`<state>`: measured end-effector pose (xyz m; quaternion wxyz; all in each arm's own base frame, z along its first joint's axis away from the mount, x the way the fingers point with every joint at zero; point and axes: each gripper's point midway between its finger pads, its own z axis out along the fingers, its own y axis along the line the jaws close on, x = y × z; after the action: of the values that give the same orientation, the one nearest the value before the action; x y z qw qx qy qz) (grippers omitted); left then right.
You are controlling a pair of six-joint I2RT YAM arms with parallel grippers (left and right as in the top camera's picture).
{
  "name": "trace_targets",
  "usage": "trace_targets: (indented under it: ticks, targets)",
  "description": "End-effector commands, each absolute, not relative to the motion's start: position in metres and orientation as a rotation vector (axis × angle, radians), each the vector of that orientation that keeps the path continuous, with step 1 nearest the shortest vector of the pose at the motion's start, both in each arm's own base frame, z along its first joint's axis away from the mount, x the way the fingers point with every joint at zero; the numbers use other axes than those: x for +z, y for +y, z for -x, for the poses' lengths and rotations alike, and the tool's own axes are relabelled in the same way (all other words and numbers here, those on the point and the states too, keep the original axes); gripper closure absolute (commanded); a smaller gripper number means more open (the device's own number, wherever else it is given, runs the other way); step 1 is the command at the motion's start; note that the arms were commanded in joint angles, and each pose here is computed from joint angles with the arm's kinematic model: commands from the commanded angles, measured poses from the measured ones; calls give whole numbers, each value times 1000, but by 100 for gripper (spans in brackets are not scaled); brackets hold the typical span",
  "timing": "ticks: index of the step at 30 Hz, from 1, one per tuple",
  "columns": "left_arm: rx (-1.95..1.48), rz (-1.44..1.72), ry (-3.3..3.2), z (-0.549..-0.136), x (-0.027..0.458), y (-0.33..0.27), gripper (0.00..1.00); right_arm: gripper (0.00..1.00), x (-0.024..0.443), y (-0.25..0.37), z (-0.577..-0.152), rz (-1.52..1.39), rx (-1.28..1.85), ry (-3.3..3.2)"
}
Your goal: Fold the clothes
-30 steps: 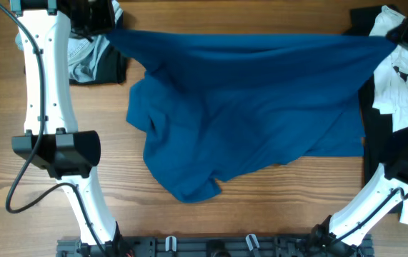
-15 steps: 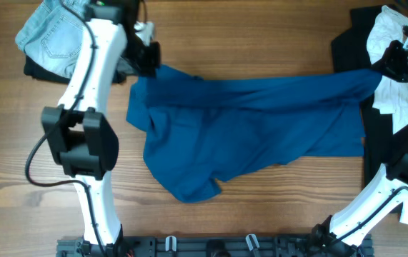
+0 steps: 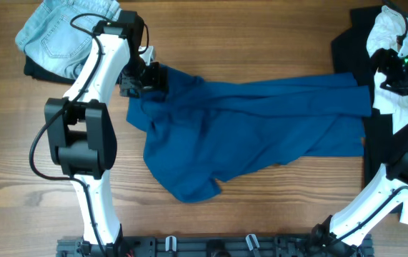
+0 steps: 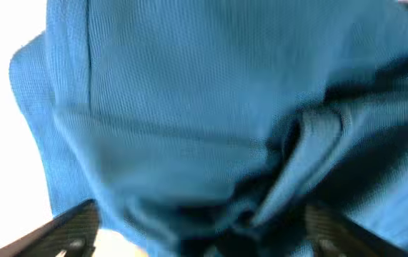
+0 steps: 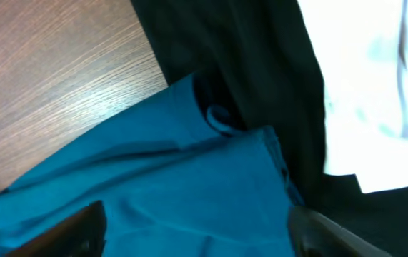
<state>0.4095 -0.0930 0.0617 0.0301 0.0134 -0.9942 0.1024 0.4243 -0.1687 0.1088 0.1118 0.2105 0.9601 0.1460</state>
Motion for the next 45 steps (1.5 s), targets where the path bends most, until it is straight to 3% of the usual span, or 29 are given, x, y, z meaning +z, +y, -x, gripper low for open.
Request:
trace_targets:
  ticks: [1, 3, 9, 14, 19, 24, 29, 37, 38, 41, 45]
  targets:
    - [402, -56, -3168, -429, 118, -93, 0, 16, 163, -161, -434, -544, 485, 2675]
    - [447, -36, -3287, -435, 178, -93, 0, 16, 215, -156, -427, -488, 426, 2580]
    - [535, -27, -3450, -412, 263, -100, 0, 15, 312, -129, -379, -404, 330, 2431]
    - [541, -115, -3509, -384, 301, -87, 0, 15, 353, -109, -328, -405, 248, 2394]
    - [425, -203, -3458, -346, 307, -73, 0, 16, 379, -91, -286, -449, 206, 2348]
    - [348, -260, -3299, -325, 269, -83, 0, 15, 375, -84, -259, -510, 172, 2349]
    - [246, -311, -3133, -307, 188, -106, 0, 15, 334, -80, -252, -547, 209, 2426]
    - [81, -507, -2908, -234, 63, -127, 5, 16, 277, -72, -261, -566, 345, 2505]
    - [69, -521, -2898, -227, 51, -129, 7, 16, 273, -70, -263, -561, 371, 2505]
    - [85, -533, -2926, -218, 14, -130, 27, 17, 269, -67, -266, -547, 392, 2504]
    - [24, -598, -3021, -235, -2, -109, 47, 17, 271, -59, -272, -493, 397, 2500]
